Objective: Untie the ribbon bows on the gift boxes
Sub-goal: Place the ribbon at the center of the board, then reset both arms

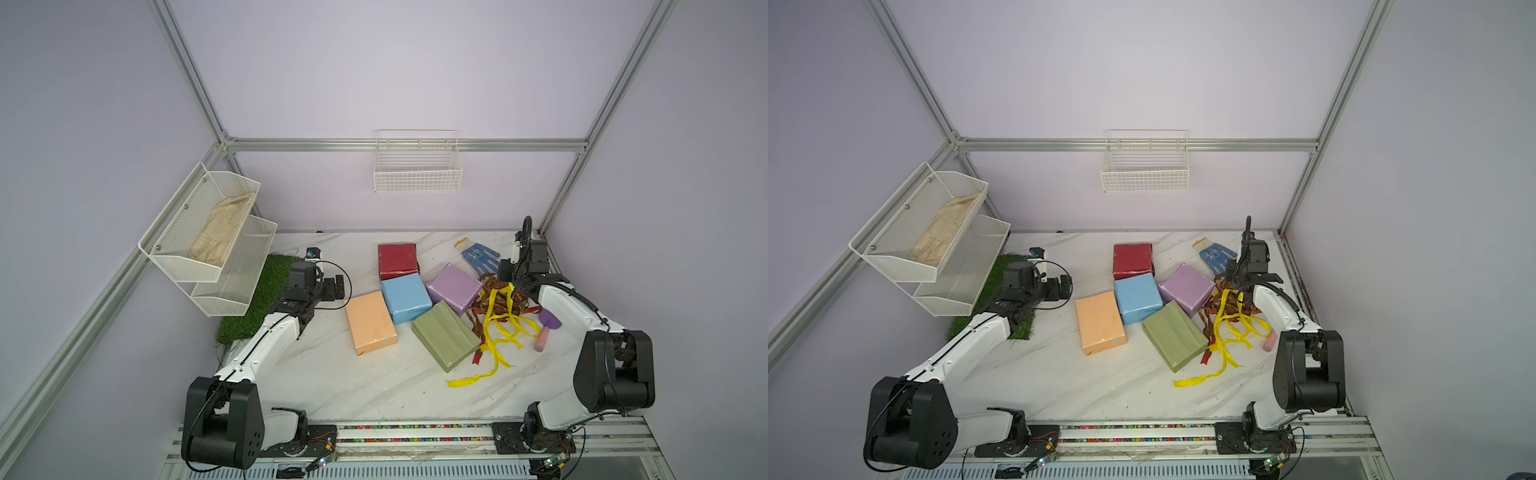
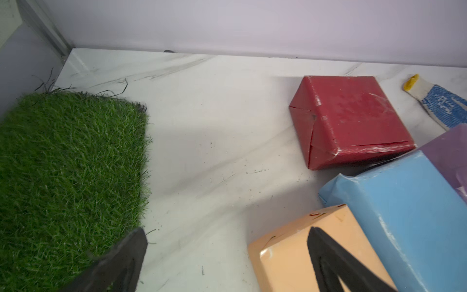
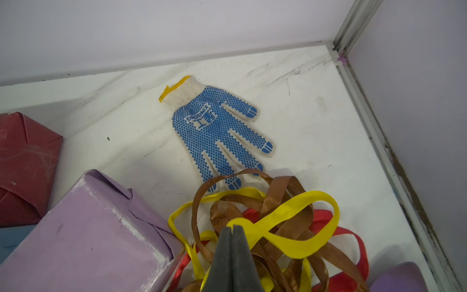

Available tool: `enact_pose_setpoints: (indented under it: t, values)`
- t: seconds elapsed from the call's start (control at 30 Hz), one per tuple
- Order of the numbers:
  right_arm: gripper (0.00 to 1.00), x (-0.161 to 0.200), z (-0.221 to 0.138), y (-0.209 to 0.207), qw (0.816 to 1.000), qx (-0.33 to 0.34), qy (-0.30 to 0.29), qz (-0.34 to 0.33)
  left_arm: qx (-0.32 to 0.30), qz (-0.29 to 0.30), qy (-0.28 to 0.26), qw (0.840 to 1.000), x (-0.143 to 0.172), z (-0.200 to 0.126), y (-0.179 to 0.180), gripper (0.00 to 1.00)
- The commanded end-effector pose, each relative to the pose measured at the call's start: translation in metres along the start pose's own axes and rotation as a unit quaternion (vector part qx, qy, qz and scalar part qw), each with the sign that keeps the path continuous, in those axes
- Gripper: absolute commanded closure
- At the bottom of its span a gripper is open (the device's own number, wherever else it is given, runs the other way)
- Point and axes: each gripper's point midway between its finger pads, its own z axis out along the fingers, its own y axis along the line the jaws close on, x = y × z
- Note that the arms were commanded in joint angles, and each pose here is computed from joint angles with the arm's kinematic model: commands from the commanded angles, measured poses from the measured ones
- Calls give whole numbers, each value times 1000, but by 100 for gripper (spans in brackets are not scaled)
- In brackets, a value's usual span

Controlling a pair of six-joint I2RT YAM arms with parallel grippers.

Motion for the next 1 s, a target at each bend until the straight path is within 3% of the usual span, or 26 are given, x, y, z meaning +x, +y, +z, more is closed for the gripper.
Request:
enact_pose_setpoints:
  t: [0.0, 0.1, 0.27, 0.47, 0.67, 0.97]
  values:
    - [87, 18, 11, 8, 998, -25, 50, 16, -36, 3, -39, 999, -6, 6, 22, 0]
    - [54, 27, 17, 14, 996, -42, 75, 16, -62, -3, -30, 998, 8, 17, 40, 0]
    - [30, 21, 12, 12, 997, -39, 62, 11, -70, -13, -22, 997, 20, 31, 54, 0]
    - [19, 25, 7, 8, 997, -44, 57, 10, -65, -2, -43, 997, 21, 35, 55, 0]
    - [4, 38, 14, 1, 997, -65, 14, 33, -76, 35, -127, 988, 21, 28, 60, 0]
    - [3, 71, 33, -15, 994, -40, -101, 22, -72, 30, -150, 986, 36, 43, 64, 0]
